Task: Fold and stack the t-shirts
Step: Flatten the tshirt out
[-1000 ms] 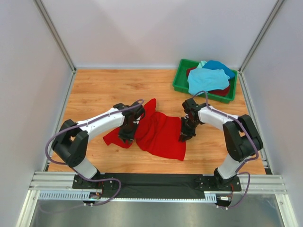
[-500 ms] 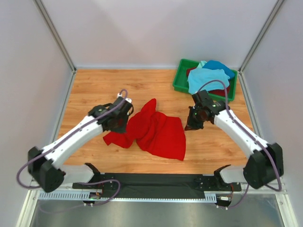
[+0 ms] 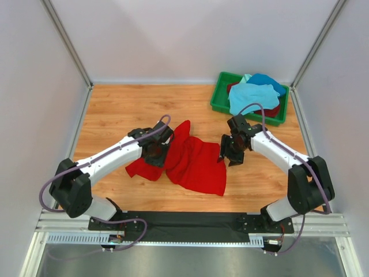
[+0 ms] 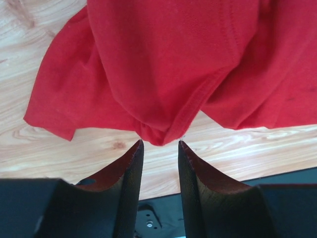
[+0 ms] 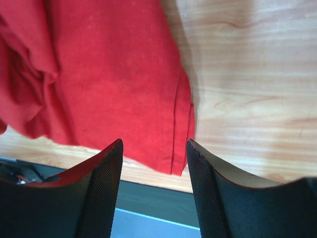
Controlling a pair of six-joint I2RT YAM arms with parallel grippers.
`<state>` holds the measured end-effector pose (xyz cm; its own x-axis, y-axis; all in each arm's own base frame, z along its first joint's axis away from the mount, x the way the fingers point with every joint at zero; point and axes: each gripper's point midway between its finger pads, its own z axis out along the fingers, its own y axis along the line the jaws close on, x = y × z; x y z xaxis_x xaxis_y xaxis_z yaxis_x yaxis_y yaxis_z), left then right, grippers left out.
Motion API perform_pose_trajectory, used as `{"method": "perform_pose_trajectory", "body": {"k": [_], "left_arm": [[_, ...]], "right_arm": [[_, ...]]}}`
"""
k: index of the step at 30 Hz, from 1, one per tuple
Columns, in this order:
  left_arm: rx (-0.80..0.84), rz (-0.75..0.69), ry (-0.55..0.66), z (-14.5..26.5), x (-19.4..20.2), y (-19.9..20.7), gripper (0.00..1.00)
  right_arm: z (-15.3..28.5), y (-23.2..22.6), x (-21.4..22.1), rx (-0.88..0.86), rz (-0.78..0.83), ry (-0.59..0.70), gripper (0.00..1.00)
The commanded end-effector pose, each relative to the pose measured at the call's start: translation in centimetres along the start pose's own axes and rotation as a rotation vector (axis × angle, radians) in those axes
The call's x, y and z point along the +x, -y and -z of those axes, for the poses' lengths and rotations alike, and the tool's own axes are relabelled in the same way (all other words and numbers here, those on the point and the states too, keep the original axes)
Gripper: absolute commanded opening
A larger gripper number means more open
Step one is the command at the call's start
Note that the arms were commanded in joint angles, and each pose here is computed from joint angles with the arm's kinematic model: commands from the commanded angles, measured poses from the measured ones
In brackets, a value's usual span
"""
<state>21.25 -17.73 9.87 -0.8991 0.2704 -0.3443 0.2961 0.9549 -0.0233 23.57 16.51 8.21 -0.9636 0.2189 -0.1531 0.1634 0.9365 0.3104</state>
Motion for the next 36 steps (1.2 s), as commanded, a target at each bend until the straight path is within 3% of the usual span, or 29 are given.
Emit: {"method": "perform_pose_trajectory", "body": {"k": [1, 10, 12, 13, 22, 25, 26, 28, 29, 31, 36], "left_arm": [[-0.011, -0.016, 0.053, -0.3, -1.3, 0.1, 0.42], [0.048, -0.028, -0.023, -1.5, -0.3, 1.8, 0.44], [0.066, -0.037, -0.021, -1.1, -0.1, 2.2, 0.57], [0.07, -0.043, -0.026, -1.1, 0.2, 2.4, 0.58], [-0.05, -0.044, -0.127, -5.3, 1.3, 1.2, 0.55], [-0.119, -0.074, -0.137, -5.6, 1.2, 0.0, 0.47], [-0.139, -0.083, -0.145, -5.4, 1.3, -0.4, 0.34], [-0.156, -0.098, -0.138, -4.9, 0.8, -0.7, 0.19], [-0.181, -0.102, -0.148, -4.3, 1.0, -1.2, 0.0], [-0.173, -0.096, -0.121, -2.5, 0.7, -1.4, 0.0], [-0.168, -0.061, 0.03, 2.9, -0.5, -2.6, 0.0]], "right_arm": [[-1.6, -0.2, -1.1, -0.006, 0.034, 0.031, 0.57], [-4.5, 0.5, 0.2, 0.013, 0.001, -0.034, 0.57], [-4.6, 0.8, 0.3, 0.02, 0.002, -0.032, 0.59], [-4.8, 1.0, 0.5, 0.026, 0.005, -0.041, 0.59], [-7.3, 1.7, 1.1, 0.038, 0.033, -0.09, 0.55], [-8.0, 1.4, 1.5, 0.019, 0.015, -0.116, 0.45], [-7.9, 1.1, 1.4, 0.011, 0.015, -0.114, 0.37], [-7.8, 1.1, 1.1, 0.018, 0.013, -0.105, 0.24], [-7.5, 0.8, 0.5, 0.015, 0.017, -0.089, 0.09], [-6.8, 1.0, 0.1, 0.039, 0.034, -0.085, 0.0], [-3.4, 0.1, -1.4, 0.046, 0.089, -0.041, 0.0]]}}
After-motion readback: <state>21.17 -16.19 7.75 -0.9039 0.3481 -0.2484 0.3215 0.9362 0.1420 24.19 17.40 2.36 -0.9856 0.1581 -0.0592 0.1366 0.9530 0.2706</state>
